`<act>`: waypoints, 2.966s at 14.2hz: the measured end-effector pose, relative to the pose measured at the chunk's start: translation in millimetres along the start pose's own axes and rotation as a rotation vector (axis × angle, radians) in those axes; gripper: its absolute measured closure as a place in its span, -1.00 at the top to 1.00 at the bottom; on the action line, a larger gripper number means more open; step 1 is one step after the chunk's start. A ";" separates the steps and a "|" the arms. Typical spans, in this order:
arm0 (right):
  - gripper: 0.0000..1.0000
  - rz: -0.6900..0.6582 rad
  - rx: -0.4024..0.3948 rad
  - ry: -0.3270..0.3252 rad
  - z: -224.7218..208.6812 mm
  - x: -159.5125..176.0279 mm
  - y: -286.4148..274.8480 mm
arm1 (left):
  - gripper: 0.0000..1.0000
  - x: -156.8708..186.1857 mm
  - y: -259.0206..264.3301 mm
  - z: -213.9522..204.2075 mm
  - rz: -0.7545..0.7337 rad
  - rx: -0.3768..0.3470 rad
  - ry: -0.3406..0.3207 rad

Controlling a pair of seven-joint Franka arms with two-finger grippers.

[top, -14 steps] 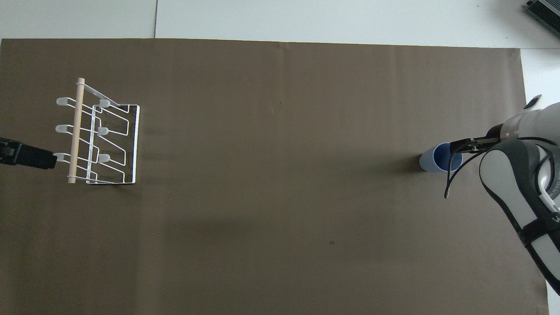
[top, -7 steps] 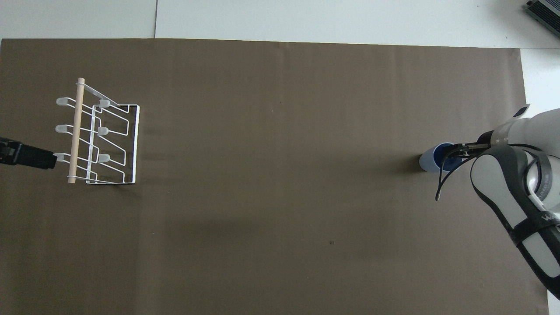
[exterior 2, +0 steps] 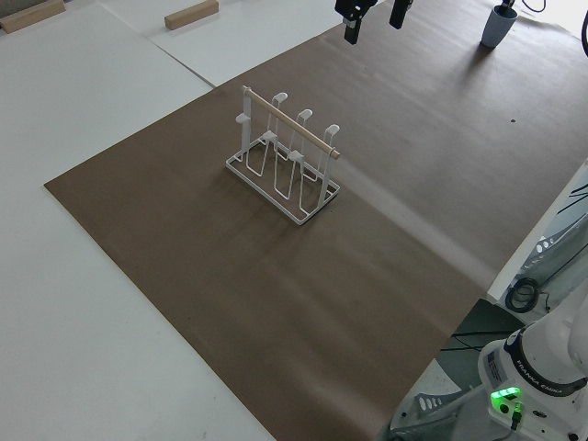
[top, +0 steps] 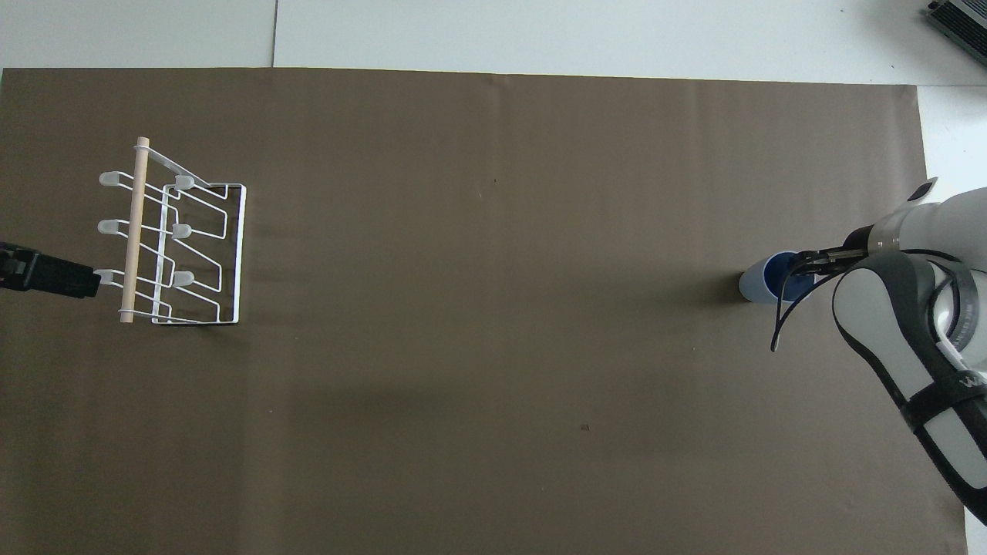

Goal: Hang cup on cup holder
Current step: 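Reach the right gripper to the light blue cup and grasp its base, then lift the cup with the right gripper while the left gripper approaches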

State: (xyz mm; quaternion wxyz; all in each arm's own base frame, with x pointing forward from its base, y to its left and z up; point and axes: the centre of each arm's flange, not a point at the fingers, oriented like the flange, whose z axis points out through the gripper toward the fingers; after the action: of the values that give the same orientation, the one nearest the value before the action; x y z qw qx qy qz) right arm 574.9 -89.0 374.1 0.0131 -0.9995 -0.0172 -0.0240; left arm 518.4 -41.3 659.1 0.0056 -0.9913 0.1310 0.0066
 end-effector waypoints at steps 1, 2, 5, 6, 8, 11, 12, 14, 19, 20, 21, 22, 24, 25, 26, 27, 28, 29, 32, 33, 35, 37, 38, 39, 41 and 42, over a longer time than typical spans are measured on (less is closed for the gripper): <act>-0.22 0.000 0.000 0.000 0.0 0.0 0.0 | 1.00 0.0 0.0 0.0 0.000 0.000 0.000; -0.43 0.000 0.000 0.000 0.0 0.0 0.0 | 1.00 0.0 0.0 0.0 0.000 0.000 0.000; -0.91 0.015 0.021 0.004 -1.3 0.4 -1.5 | 1.00 0.0 0.0 0.0 0.000 0.000 0.000; -0.91 0.017 0.024 0.001 -1.1 0.1 -1.8 | 1.00 0.0 0.0 0.0 0.000 0.000 0.000; -0.91 0.008 0.030 -0.009 -8.3 3.6 -6.9 | 1.00 0.0 0.0 0.0 0.000 0.000 0.000; -0.91 0.018 0.111 0.029 -56.5 23.4 -26.9 | 1.00 0.0 0.0 0.0 0.000 0.000 0.000; -0.91 0.026 0.144 0.048 -71.9 27.9 -31.8 | 1.00 0.0 0.0 0.0 0.000 0.000 0.000; -0.91 0.032 0.199 0.079 -92.2 33.3 -44.2 | 1.00 0.0 0.0 0.0 0.000 0.000 0.000; -0.91 0.123 0.498 0.154 -115.9 44.0 -87.8 | 1.00 0.0 0.0 0.0 0.000 0.000 0.000; -0.91 0.132 0.558 0.160 -120.0 45.2 -100.1 | 1.00 0.0 0.0 0.0 0.000 0.000 0.000; -0.91 0.136 0.614 0.161 -123.4 46.0 -114.5 | 1.00 0.1 0.3 0.0 0.001 0.000 0.000; -0.91 0.133 0.663 0.157 -126.3 46.0 -129.7 | 1.00 0.2 1.4 0.0 0.003 0.000 0.000; -0.91 0.119 0.758 0.126 -131.2 42.9 -158.9 | 1.00 -0.4 1.4 0.9 -0.008 -0.001 -0.006; -0.91 0.116 0.812 0.108 -134.8 40.6 -171.1 | 1.00 -1.3 0.3 1.3 -0.039 -0.002 -0.012; -0.91 0.118 0.862 0.094 -138.5 38.8 -179.3 | 1.00 -2.3 -0.4 1.4 -0.081 -0.003 -0.017; -0.91 0.124 0.909 0.083 -142.3 37.4 -184.1 | 1.00 -2.5 -0.1 1.4 -0.122 -0.003 -0.019; -0.91 0.133 0.953 0.077 -146.2 36.4 -186.6 | 1.00 -2.2 1.8 1.4 -0.153 -0.006 -0.018; -0.91 0.146 1.001 0.074 -150.3 36.1 -187.7 | 1.00 -1.6 5.2 1.4 -0.182 -0.023 -0.017; -0.91 0.198 1.164 0.065 -160.2 37.2 -188.3 | 1.00 1.1 20.8 2.9 -0.303 -0.093 -0.022; -0.91 0.213 1.214 0.061 -162.6 37.7 -189.2 | 1.00 2.6 28.5 2.4 -0.350 -0.126 -0.023; -0.91 0.247 1.304 0.058 -164.5 39.5 -193.3 | 1.00 7.1 46.5 -0.6 -0.458 -0.194 -0.018; -0.91 0.279 1.377 0.047 -163.3 40.1 -200.9 | 1.00 12.0 67.4 -4.3 -0.563 -0.259 -0.018; -0.91 0.290 1.401 0.033 -161.6 39.2 -206.9 | 1.00 14.5 77.4 -6.9 -0.622 -0.299 -0.020; -0.91 0.300 1.424 0.012 -158.9 37.4 -216.4 | 1.00 17.1 85.6 -9.8 -0.681 -0.342 -0.021; -0.91 0.326 1.487 -0.026 -152.0 33.2 -235.2 | 1.00 20.7 95.6 -15.1 -0.777 -0.433 -0.042; -0.91 0.337 1.512 -0.039 -149.3 31.5 -241.9 | 1.00 22.3 98.8 -18.1 -0.825 -0.478 -0.054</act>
State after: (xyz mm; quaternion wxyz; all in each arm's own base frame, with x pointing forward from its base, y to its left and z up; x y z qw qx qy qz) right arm 590.8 149.7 530.8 0.6950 -0.7082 0.1233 0.0142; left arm 514.5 -142.7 675.9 -0.2170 -0.9336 -0.2789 0.0595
